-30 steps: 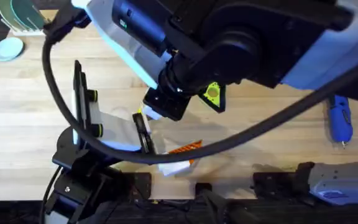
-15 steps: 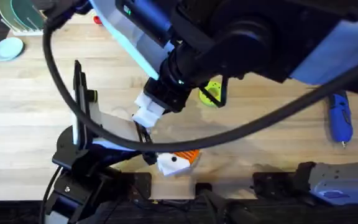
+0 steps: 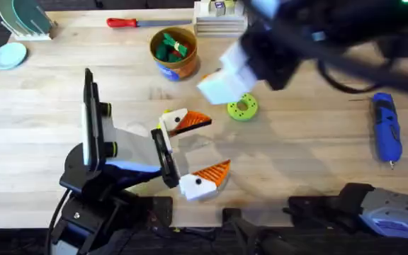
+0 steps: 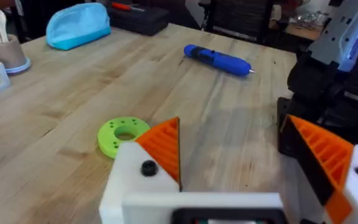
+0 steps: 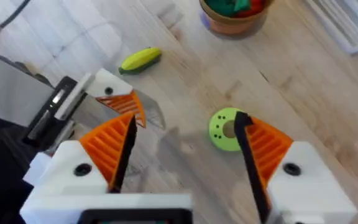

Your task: Pick up the gripper from the table and insert it into the empty holder that is missing its gripper. Then pick up a screw, insert it into the mounting hole, and use the screwdriver to tighten it. Finally, clean up the table by picking up the vegetable and placing it into the bucket.

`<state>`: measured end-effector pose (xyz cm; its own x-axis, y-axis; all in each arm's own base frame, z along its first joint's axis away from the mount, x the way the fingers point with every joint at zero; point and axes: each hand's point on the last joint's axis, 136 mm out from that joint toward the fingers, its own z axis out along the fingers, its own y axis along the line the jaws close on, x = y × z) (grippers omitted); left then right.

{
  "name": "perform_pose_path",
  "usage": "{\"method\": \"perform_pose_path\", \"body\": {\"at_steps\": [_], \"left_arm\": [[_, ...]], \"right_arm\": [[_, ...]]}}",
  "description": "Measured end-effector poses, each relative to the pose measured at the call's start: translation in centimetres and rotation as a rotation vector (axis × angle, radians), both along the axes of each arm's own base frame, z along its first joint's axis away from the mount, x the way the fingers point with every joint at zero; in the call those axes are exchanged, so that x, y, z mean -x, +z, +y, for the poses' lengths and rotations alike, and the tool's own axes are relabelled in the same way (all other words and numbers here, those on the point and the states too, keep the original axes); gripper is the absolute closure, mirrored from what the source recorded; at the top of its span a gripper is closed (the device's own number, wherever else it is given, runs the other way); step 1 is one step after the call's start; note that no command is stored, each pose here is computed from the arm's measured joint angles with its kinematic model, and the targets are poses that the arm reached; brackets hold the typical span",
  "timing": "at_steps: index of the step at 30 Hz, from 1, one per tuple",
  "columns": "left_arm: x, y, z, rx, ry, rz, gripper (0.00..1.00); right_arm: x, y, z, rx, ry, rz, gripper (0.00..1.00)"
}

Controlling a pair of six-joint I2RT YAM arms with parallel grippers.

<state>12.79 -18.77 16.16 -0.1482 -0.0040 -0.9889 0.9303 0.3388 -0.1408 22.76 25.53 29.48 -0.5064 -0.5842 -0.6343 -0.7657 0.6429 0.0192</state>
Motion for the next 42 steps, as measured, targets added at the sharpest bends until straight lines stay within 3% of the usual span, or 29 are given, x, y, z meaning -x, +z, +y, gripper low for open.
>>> {"method": "perform_pose_path", "body": {"at_steps": [10, 14, 20, 22, 31, 33, 34, 38, 39, 42], "left_arm": [[0.0, 0.0, 0.0, 0.000, 0.000, 0.000, 0.008], [0.0, 0.0, 0.0, 0.000, 0.000, 0.000, 0.009], [0.0, 0.0, 0.0, 0.000, 0.000, 0.000, 0.009], [0.0, 0.0, 0.0, 0.000, 0.000, -0.001, 0.051], [0.0, 0.0, 0.0, 0.000, 0.000, -0.001, 0.162], [0.0, 0.0, 0.0, 0.000, 0.000, -0.001, 0.212], [0.0, 0.0, 0.0, 0.000, 0.000, -0.001, 0.289], [0.0, 0.0, 0.0, 0.000, 0.000, -0.001, 0.903], [0.0, 0.0, 0.0, -0.002, 0.000, -0.006, 0.973], [0.0, 0.0, 0.0, -0.002, 0.000, -0.006, 0.993]], "right_arm": [[3.6, 3.7, -9.9, -0.041, -0.177, -0.032, 0.062], [5.5, 3.1, -12.8, -0.109, -0.269, -0.058, 0.063], [9.3, 0.9, -13.6, -0.251, -0.225, -0.085, 0.061], [10.3, -0.6, -13.8, -0.257, -0.210, -0.065, 0.061], [12.2, -4.3, -13.6, -0.237, -0.154, 0.017, 0.059], [12.3, -4.5, -13.6, -0.219, -0.126, 0.007, 0.059], [12.3, -4.6, -13.6, -0.210, -0.113, -0.001, 0.058], [12.3, -4.7, -13.5, -0.182, -0.056, -0.036, 0.059], [12.3, -4.7, -13.5, -0.175, -0.045, -0.044, 0.058], [12.3, -4.7, -13.5, -0.165, -0.026, -0.061, 0.059]]}}
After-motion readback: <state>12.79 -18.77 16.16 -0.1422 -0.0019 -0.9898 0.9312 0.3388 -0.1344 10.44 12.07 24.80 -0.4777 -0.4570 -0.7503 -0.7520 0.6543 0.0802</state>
